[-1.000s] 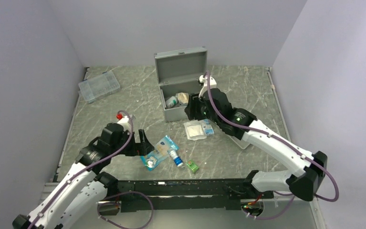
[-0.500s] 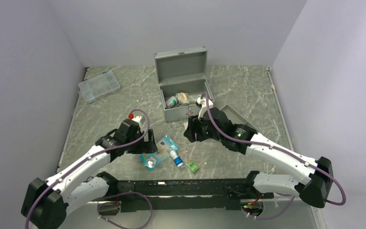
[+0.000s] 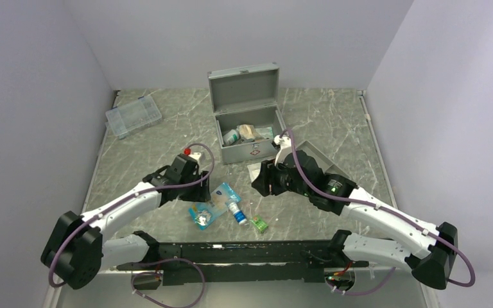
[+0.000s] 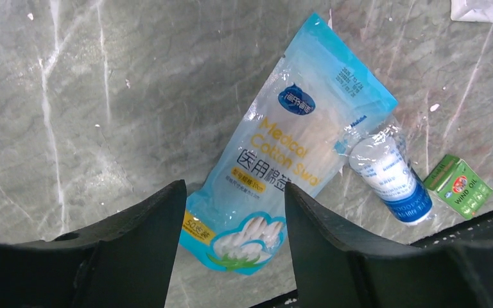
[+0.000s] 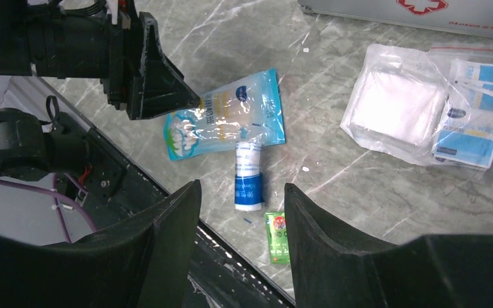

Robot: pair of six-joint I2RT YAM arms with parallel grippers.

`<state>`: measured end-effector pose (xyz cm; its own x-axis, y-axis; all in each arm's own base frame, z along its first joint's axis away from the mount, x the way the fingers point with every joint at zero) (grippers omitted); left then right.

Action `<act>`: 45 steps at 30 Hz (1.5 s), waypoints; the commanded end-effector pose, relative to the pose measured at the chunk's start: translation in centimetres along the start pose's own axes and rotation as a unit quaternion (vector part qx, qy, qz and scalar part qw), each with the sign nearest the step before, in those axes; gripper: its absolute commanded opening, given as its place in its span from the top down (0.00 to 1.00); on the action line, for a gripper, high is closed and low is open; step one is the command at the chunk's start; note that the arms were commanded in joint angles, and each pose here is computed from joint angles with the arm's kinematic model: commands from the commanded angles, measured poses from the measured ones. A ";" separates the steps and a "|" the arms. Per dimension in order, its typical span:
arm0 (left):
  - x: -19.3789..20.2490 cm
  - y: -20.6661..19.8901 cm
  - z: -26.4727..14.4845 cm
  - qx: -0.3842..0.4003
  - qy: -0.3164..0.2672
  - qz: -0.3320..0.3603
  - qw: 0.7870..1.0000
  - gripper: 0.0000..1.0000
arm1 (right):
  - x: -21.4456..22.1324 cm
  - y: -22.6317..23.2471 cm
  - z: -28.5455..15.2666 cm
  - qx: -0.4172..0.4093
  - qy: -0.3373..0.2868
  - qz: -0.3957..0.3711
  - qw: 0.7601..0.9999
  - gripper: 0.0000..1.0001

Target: Organize the medicine kit

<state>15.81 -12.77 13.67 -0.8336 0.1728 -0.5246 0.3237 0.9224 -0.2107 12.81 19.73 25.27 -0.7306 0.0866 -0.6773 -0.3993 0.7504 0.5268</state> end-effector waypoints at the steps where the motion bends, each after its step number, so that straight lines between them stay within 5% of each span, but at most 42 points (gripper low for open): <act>1: -1.7 -0.6 0.4 -0.003 -0.022 0.022 0.999 0.39 | -0.1 0.4 -0.7 -0.024 -0.018 0.009 1.000 0.47; 20: -0.6 -2.4 3.0 -0.035 0.031 0.064 0.997 0.60 | 0.4 -0.2 -0.9 -0.014 -0.020 0.015 1.000 0.47; 25: -0.3 -2.8 3.8 -0.060 0.051 0.080 0.994 0.72 | 0.4 -0.2 -0.8 -0.013 -0.018 0.016 1.000 0.47; 32: 0.2 -3.1 4.7 -0.087 0.072 0.094 0.989 1.00 | 0.5 -0.4 -0.9 -0.008 -0.019 0.017 1.000 0.48; 45: -0.6 -3.5 1.8 -0.090 0.023 0.092 0.991 1.00 | 0.5 -0.5 -1.0 0.003 -0.020 0.014 1.000 0.48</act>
<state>16.74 -17.69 12.03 -0.7954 0.3714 -0.4790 0.4198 0.9076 0.0067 12.18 18.94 24.65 -0.7366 0.1091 -0.6674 -0.3785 0.7513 0.5406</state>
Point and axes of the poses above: each gripper's point midway between its finger pads, its own z axis out along the fingers, its own y axis along the line the jaws close on, x = y × z, the point moved 10 cm from there along -z, back along the fingers, and after that the axes turned 9 degrees about z, right-handed, at the moved point
